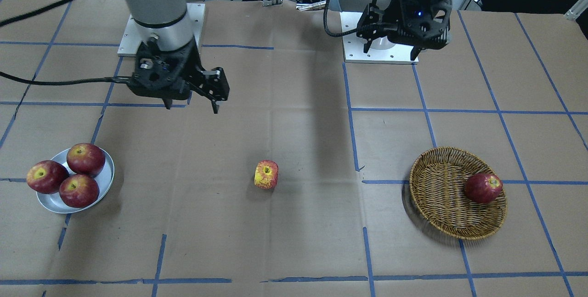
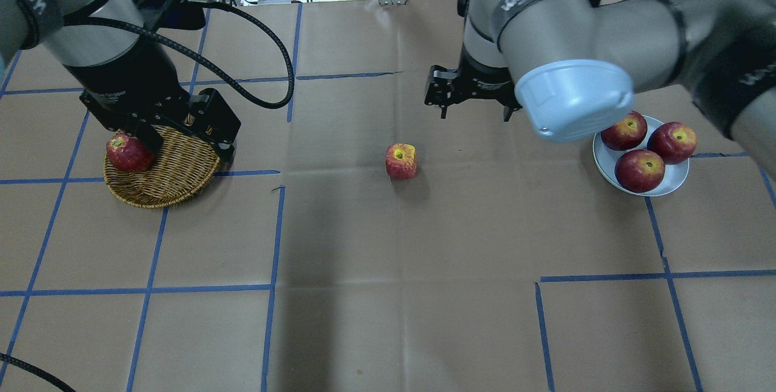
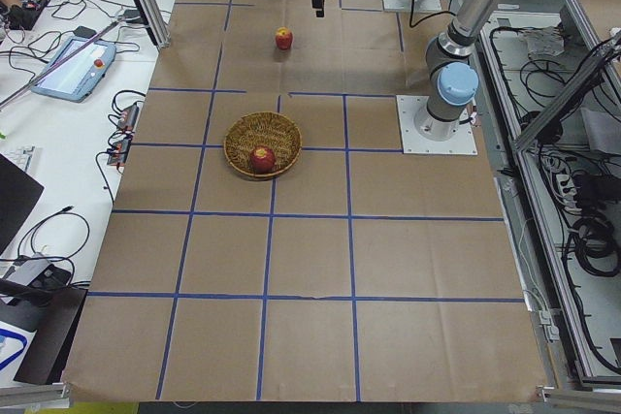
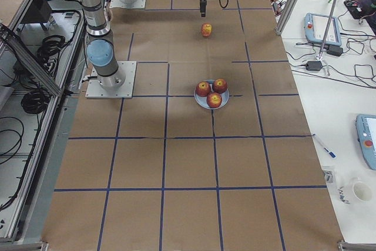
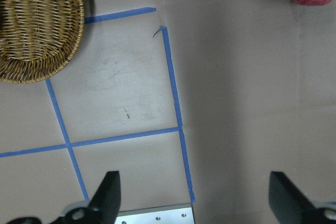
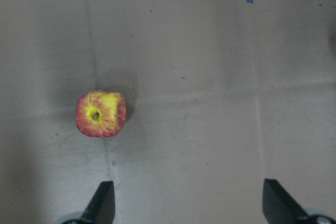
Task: Transfer apple from basket to plate
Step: 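Reach the right gripper to the apple while the left arm withdraws over the basket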
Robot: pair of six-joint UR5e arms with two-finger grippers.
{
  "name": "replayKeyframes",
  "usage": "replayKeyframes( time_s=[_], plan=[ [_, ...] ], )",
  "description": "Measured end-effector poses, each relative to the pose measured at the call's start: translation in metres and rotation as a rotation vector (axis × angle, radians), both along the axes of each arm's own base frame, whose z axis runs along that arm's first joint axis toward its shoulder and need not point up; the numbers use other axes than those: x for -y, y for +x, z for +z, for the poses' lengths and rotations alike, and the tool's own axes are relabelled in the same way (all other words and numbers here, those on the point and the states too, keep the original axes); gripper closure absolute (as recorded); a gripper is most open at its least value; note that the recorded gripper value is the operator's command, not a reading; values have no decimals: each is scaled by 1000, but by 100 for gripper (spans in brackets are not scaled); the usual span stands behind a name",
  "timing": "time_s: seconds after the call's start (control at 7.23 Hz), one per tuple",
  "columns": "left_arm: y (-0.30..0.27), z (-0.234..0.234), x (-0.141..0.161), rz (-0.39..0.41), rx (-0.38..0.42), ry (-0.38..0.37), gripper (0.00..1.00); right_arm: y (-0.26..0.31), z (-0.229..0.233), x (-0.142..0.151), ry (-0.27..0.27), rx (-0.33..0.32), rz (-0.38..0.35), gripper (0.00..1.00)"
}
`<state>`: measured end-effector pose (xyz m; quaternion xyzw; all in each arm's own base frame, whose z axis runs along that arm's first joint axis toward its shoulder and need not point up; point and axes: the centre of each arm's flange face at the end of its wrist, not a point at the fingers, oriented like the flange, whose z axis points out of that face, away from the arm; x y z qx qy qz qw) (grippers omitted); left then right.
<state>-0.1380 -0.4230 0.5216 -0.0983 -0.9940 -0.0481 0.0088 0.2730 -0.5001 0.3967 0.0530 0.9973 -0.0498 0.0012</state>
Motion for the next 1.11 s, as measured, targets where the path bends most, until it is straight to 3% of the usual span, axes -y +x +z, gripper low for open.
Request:
replayKeyframes(
  time_s=[0.41,0.83,0.97,1.11],
  plan=[
    [1,-1,-1,-10,-4,-46,1,71,-85,12,-15,-7,-11,0],
    [2,-4,2,-3,5,-55,1,99,-175,16,-49,-23,-19,0],
    [2,-4,1,-2,6,-55,1,100,-196,13,-53,-23,-18,3],
    [2,-4,2,-2,7,-55,1,100,-207,11,-57,-22,-17,26]
  ],
)
